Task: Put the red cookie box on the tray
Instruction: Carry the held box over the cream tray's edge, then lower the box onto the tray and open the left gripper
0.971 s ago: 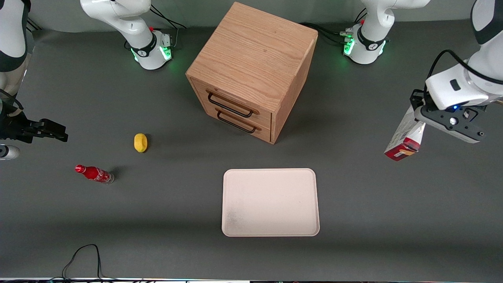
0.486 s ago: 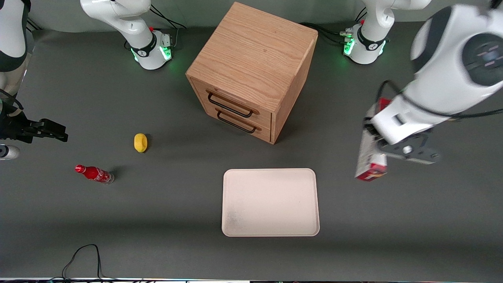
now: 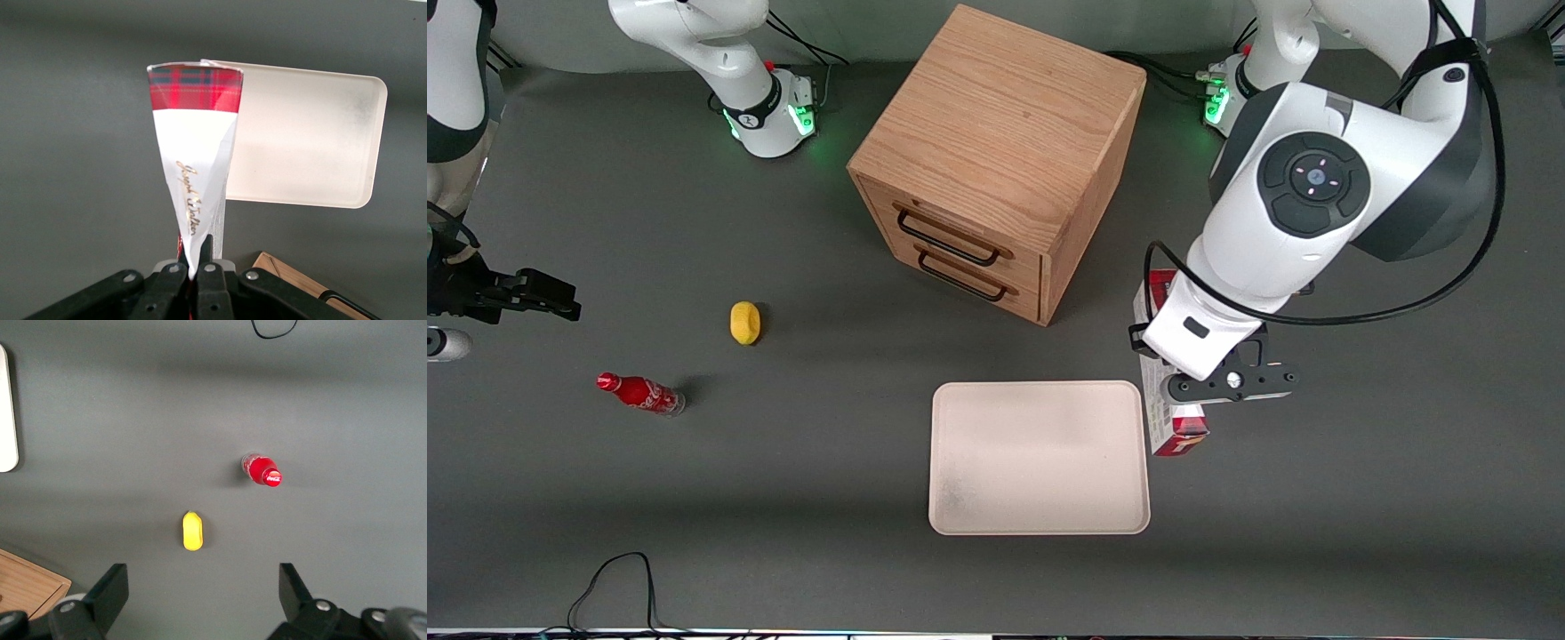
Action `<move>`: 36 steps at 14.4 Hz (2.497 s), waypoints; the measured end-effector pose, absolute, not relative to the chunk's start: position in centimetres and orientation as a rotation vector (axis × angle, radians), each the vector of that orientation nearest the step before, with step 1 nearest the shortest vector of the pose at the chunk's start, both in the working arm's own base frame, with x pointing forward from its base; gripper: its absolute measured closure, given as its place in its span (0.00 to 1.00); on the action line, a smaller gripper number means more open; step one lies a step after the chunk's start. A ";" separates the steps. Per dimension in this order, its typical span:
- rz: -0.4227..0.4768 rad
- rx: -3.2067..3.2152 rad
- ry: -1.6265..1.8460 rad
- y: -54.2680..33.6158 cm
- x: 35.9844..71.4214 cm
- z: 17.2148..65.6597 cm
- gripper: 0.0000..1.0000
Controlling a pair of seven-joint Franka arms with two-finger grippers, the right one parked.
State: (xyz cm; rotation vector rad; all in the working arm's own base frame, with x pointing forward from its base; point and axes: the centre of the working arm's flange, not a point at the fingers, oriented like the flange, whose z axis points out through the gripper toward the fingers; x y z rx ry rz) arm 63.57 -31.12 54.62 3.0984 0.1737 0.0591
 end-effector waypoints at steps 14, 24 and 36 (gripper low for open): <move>0.035 3.093 0.176 -33.4 70.1 32.4 0.97; 0.054 3.100 0.200 -33.4 70.2 25.4 0.97; 0.024 3.162 0.155 -33.7 69.5 26.8 0.13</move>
